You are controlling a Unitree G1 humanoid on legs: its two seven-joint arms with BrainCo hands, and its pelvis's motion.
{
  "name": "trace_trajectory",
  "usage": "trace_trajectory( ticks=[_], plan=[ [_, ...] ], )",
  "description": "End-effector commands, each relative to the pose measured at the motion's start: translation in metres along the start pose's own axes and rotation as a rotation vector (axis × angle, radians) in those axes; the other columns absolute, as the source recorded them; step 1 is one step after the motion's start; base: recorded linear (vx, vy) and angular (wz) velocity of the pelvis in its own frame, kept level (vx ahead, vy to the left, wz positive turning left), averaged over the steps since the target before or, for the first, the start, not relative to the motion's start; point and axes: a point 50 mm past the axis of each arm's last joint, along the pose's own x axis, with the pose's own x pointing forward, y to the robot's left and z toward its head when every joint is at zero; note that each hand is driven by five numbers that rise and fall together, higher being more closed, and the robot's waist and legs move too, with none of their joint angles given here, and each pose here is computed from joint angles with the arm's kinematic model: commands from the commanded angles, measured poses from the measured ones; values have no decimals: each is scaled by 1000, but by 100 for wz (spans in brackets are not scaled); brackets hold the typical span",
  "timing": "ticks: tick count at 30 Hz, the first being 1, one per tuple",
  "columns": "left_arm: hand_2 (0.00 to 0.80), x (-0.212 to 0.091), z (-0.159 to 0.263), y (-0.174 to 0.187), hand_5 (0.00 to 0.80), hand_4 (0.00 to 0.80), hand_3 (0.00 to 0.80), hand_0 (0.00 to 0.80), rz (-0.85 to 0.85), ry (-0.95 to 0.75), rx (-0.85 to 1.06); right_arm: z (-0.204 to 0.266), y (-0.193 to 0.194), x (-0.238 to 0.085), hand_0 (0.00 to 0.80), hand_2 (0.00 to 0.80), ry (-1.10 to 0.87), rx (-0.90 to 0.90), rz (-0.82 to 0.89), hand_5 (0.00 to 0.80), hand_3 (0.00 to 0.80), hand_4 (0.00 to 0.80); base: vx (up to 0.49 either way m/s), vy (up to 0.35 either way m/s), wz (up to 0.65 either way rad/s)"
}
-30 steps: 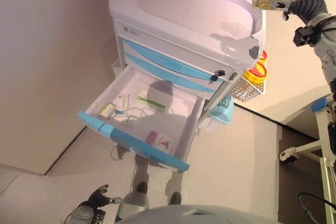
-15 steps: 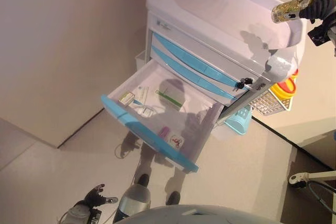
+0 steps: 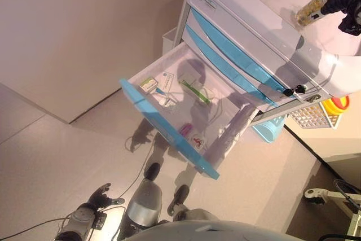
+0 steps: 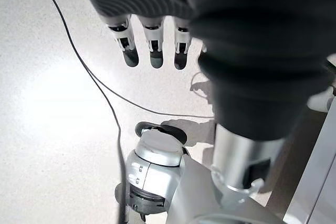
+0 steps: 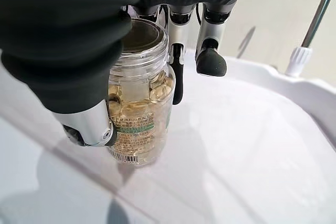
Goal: Open the drawer and pick up the medicine
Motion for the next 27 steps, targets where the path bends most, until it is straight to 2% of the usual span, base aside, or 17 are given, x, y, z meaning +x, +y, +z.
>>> trace_trajectory(
  ticks=[1, 9, 10, 11, 18, 24, 27],
  plan=[
    [0, -8, -8, 18, 0, 0, 0, 0, 41, -22, 18, -19, -37, -16, 800, 800, 101, -40, -66, 800, 800, 800, 0, 0, 0],
    [0, -7, 0, 19, 0, 0, 0, 0, 34, -59, 19, -22, -32, -14, 794, 794, 129, -55, -8, 794, 794, 794, -2, 0, 0],
    [0, -7, 0, 19, 0, 0, 0, 0, 33, -59, 20, -22, -32, -14, 527, 527, 126, -54, -8, 527, 527, 527, -32, -5, -4],
    [0, -7, 1, 18, 0, 0, 0, 0, 32, -62, 21, -22, -32, -14, 0, 0, 118, -45, -17, 0, 0, 0, -32, -6, -4],
    [0, -7, -1, 14, 0, 0, 0, 0, 24, -55, 22, -19, -42, -15, 0, 0, 66, 24, -181, 0, 0, 0, -5, -1, -1],
    [0, -8, -6, 9, 0, 0, 0, 0, 8, -40, 31, -20, -67, -26, 0, 0, 24, 54, -479, 0, 0, 0, 0, 0, 0],
    [0, -9, -9, 8, 0, 0, 0, 0, 0, -31, 35, -20, -74, -32, 0, 0, -2, 75, -557, 0, 0, 0, 0, 0, 0]
  ],
)
